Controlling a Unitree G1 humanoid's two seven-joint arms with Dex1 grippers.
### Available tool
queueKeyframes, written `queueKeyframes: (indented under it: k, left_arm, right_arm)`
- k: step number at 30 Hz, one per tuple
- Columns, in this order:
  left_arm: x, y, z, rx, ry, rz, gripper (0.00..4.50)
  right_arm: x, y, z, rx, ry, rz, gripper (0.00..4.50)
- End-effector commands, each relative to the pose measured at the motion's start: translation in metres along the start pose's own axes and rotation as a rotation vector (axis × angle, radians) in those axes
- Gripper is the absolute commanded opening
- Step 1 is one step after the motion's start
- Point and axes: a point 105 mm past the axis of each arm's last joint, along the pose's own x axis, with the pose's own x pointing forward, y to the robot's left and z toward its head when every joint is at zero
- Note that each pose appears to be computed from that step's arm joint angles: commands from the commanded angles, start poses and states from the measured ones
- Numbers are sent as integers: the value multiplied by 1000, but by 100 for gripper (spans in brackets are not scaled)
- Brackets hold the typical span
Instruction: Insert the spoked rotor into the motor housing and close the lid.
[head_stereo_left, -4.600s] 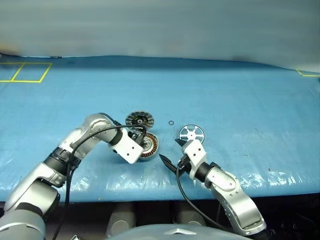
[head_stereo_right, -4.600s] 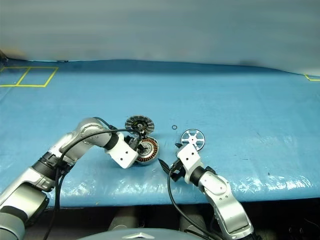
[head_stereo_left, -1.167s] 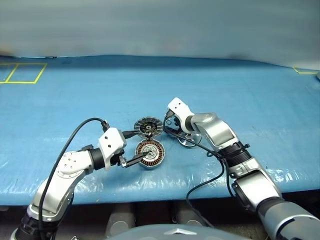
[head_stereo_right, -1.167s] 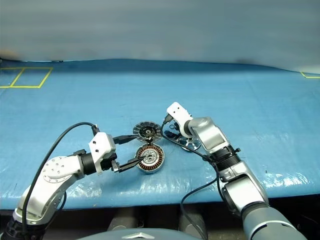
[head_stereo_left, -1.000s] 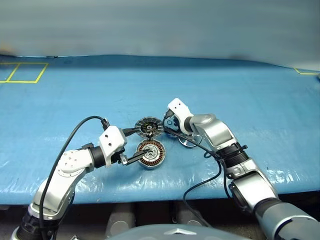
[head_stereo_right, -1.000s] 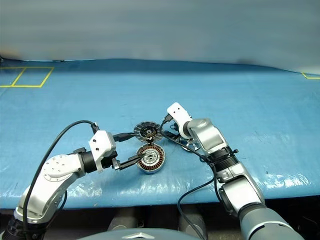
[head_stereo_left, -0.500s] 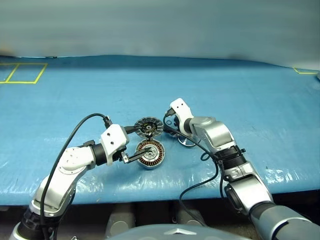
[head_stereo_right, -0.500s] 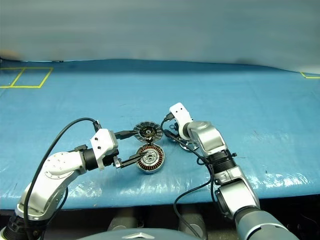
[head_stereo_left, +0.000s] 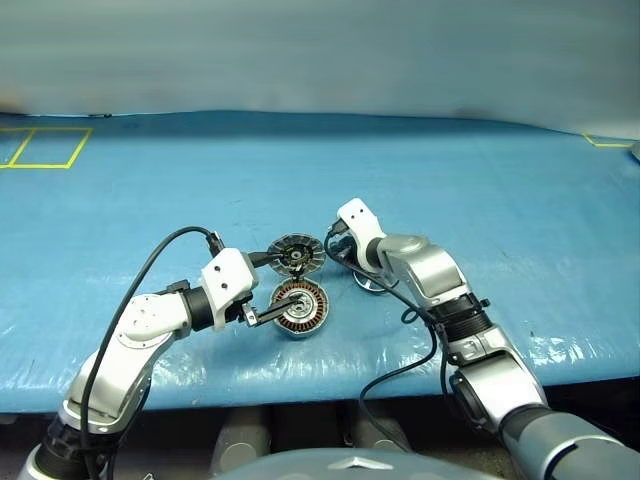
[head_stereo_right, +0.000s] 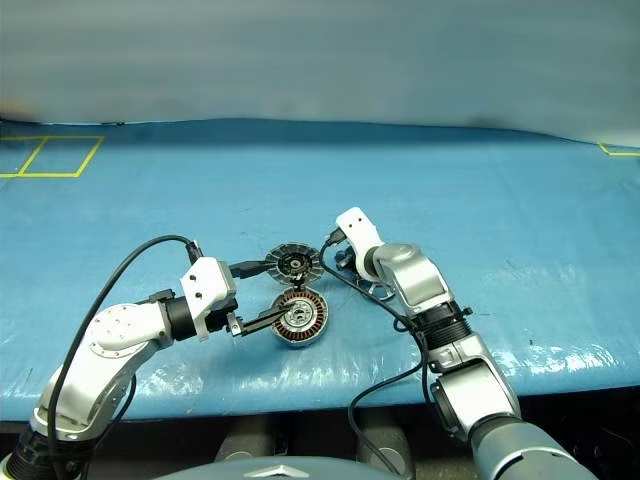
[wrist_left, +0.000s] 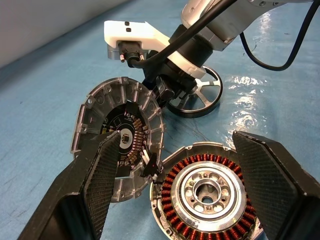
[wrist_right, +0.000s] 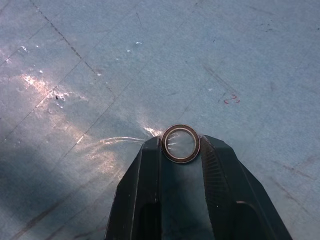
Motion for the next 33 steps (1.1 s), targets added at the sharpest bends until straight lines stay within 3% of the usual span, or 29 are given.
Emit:
queueKeyframes:
  k: [1,6,16,21,27,33]
  left_arm:
    - [0,-2,10,33,-34,-14,383]
    - [1,-5,9,20,-36,-34,383]
    - [-2,-16,6,-24,-27,-104,383]
    - [-4,-17,5,-19,-20,-122,383]
    - [-6,-19,-1,-37,3,-139,383]
    - [-5,-22,-13,-48,44,-156,383]
  right_arm:
    - [-5,6,-3,-31,-2,24,75]
    - [-19,19,10,-32,-110,89,75]
    - [-73,10,28,-31,-321,17,75]
    - [-95,18,3,-67,-303,86,75]
    - [-131,68,-7,-56,-407,404,75]
    - [-113,95,-31,-174,-279,493,75]
